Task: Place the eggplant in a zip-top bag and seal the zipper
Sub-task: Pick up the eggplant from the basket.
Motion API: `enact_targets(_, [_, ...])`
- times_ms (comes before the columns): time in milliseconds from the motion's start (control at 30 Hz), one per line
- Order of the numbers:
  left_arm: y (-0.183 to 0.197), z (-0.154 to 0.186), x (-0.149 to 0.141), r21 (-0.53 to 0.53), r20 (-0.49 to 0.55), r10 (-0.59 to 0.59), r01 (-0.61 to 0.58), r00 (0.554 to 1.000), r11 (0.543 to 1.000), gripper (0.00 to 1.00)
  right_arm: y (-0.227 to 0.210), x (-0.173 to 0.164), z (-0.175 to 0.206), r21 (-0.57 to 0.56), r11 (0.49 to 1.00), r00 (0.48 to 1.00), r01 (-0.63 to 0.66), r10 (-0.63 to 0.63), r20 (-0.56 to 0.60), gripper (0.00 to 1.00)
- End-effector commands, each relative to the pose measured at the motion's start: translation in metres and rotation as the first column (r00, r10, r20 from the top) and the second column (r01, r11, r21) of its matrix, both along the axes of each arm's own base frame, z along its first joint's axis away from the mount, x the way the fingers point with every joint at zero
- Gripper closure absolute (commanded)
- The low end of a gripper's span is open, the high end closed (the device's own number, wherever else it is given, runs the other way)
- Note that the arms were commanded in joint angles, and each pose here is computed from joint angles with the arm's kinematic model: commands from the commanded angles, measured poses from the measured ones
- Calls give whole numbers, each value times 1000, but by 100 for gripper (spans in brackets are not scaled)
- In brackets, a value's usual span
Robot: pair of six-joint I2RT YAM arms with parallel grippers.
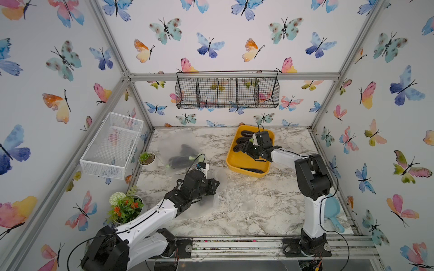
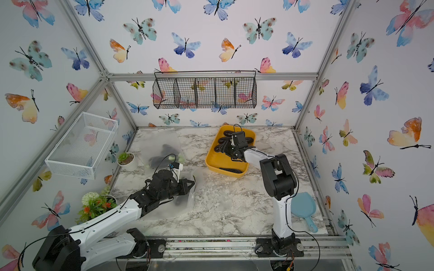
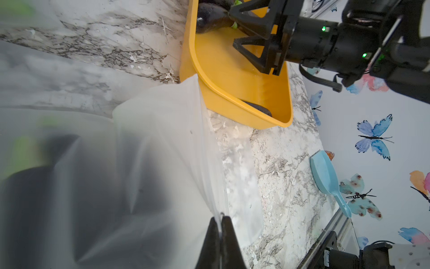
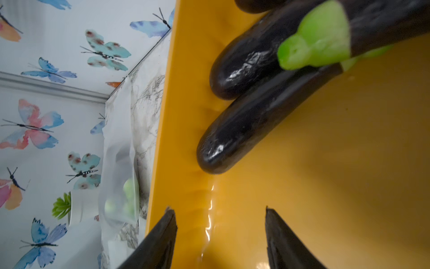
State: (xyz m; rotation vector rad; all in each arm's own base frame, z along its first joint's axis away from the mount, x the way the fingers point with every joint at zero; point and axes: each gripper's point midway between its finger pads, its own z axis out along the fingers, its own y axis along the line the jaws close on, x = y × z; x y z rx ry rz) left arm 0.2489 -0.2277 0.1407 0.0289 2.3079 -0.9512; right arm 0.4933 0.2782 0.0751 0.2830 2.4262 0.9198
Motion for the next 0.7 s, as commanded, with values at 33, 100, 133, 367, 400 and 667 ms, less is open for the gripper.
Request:
enact_targets(33, [0,6,2,23,23,-7,6,1000,1000,100,6,23,-2,74,993,996,88,-89,9,37])
enact_targets(100, [-1,5,2,25,22,-10,9,1000,1000,100,11,27,-10,119,987,995,103,-103,-11,37])
enact_targets(133, [-1,5,2,27,21,-11,10,1000,1000,100,13,28,-14,136,985,994,109,-107,-24,36])
enact_targets(367, [-1,2,3,38,13,-11,10,1000,999,100,13,37,-41,238,943,971,234,-214,-105,36])
enact_targets(400, [-1,2,3,41,12,-10,10,1000,999,100,13,38,-45,248,936,967,251,-229,-115,36])
enact_targets(667, [2,2,2,61,1,-5,4,1000,998,100,6,41,-71,254,902,933,348,-307,-187,50])
